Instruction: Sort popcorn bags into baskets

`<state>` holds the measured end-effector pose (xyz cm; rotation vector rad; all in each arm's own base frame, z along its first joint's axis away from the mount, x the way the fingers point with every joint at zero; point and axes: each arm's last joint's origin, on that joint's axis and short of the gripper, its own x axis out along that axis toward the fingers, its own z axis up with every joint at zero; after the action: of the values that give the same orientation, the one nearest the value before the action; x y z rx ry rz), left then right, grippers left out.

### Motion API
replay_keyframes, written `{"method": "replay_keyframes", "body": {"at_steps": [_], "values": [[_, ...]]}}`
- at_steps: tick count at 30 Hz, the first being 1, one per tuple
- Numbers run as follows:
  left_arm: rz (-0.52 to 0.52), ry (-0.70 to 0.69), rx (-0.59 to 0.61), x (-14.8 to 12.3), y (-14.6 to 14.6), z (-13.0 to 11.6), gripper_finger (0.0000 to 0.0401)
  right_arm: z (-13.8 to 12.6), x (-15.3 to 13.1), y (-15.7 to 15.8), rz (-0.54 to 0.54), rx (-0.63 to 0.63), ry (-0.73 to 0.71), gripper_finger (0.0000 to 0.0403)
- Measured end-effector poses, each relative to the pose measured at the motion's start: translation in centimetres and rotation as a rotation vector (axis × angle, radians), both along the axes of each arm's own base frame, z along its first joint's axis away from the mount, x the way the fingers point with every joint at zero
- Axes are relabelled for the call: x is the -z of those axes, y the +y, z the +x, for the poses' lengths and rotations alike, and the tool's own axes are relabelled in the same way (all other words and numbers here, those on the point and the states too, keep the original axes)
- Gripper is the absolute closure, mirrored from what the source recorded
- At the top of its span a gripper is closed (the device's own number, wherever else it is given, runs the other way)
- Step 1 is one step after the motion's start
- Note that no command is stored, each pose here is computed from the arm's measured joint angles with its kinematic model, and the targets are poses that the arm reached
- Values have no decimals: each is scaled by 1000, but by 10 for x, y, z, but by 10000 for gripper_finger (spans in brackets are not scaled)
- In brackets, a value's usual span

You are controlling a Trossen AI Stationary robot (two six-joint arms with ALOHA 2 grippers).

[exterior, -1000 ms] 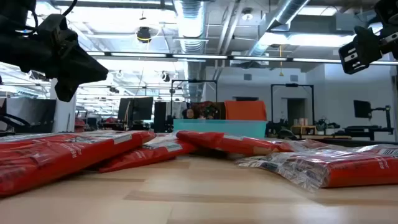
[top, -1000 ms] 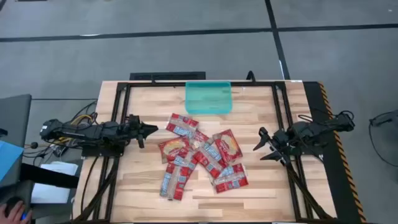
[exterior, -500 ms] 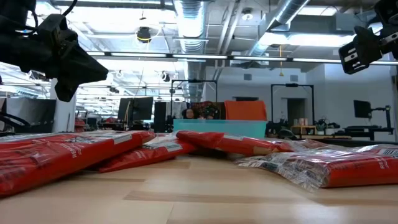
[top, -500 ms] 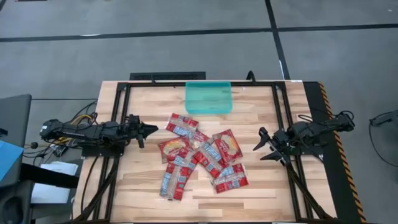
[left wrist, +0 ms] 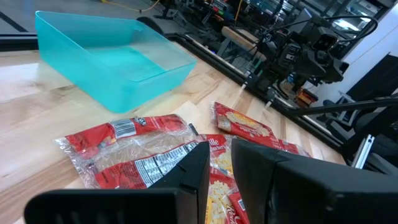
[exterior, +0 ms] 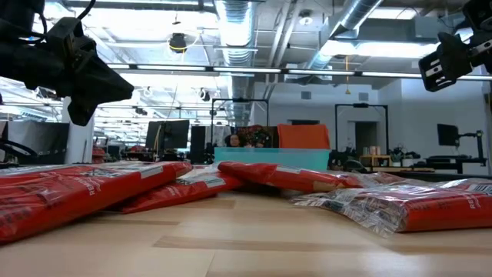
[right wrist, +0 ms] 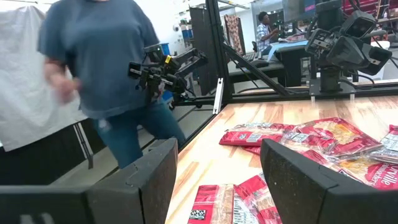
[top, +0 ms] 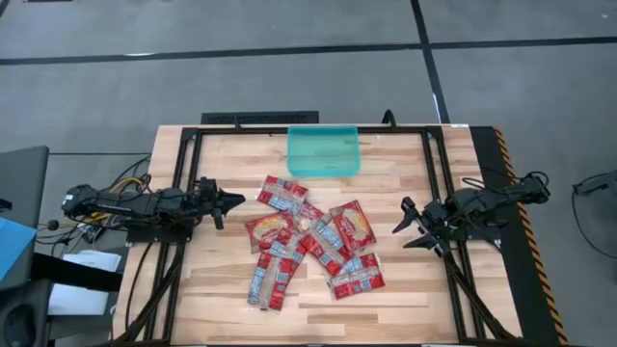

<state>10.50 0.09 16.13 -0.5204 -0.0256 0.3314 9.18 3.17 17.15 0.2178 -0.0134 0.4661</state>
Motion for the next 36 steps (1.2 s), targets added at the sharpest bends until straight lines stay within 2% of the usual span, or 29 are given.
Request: {"method": "replay_keyframes", "body": {"at_steps": [13,16,20,23,26,31,33,36], "values": [[-6,-3,-1,0,0,0,344,0,0,0,0,0,0,148],[-57,-20,-9,0,0,0,344,0,0,0,0,0,0,148],[-183,-63,-25,0,0,0,344,0,0,0,-27,5,-14,148],[-251,-87,-29,0,0,0,344,0,-1,0,-87,9,-56,148],[-343,-127,-70,0,1,0,344,-1,-11,-1,-118,23,-182,148],[-444,-190,-155,0,4,-1,344,-6,-28,-2,-57,41,-360,148],[-460,-214,-210,-1,5,-2,344,-8,-33,-3,-47,43,-396,148],[-420,-218,-280,-1,7,-3,344,-8,-36,-3,-56,51,-409,148]]}}
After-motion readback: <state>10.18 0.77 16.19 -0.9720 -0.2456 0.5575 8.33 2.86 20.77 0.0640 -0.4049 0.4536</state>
